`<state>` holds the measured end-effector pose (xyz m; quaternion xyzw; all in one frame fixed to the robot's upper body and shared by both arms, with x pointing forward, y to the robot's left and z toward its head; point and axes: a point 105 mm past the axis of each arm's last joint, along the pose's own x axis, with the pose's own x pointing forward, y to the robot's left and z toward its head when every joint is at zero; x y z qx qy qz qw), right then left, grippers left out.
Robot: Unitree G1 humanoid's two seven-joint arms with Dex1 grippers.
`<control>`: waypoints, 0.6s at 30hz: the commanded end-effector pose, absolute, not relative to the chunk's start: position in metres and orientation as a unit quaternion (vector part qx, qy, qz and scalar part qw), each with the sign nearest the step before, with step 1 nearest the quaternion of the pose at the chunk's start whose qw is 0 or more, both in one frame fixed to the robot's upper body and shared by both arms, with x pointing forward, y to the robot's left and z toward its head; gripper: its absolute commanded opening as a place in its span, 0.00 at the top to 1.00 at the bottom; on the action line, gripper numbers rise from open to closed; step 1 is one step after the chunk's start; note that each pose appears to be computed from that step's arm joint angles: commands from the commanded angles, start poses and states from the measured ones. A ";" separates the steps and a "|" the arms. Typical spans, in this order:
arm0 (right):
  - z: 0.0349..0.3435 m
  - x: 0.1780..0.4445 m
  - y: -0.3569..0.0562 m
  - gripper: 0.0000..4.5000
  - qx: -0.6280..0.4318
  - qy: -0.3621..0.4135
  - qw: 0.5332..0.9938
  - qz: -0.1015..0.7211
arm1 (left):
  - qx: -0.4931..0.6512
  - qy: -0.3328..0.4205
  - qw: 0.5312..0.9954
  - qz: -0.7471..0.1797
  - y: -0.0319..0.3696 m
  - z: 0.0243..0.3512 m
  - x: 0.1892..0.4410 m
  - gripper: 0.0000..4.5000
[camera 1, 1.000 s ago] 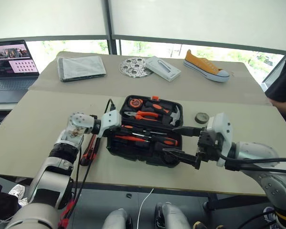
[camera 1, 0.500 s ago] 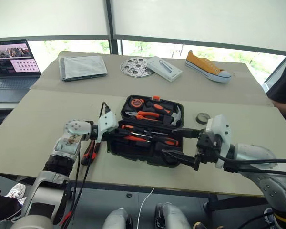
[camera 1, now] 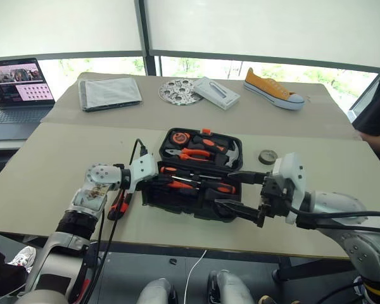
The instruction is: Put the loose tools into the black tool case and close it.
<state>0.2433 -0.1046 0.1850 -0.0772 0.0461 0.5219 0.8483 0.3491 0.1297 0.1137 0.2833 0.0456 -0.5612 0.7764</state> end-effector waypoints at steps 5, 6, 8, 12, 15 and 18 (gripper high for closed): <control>0.196 0.244 -0.101 0.00 -0.111 0.025 0.836 0.536 | 0.271 0.123 0.780 -0.551 0.147 0.073 0.338 0.98; 0.196 0.244 -0.101 0.00 -0.115 0.024 0.835 0.538 | 0.270 0.127 0.783 -0.545 0.149 0.073 0.339 0.98; 0.198 0.245 -0.100 0.00 -0.119 0.022 0.831 0.542 | 0.266 0.128 0.791 -0.536 0.154 0.077 0.340 0.98; 0.199 0.247 -0.094 0.00 -0.120 0.019 0.820 0.560 | 0.222 0.096 0.824 -0.513 0.164 0.121 0.339 0.87; 0.198 0.250 -0.091 0.00 -0.117 0.018 0.811 0.573 | 0.185 0.065 0.848 -0.492 0.176 0.161 0.326 0.68; 0.195 0.252 -0.086 0.00 -0.114 0.019 0.800 0.589 | 0.142 0.063 0.883 -0.443 0.202 0.188 0.304 0.44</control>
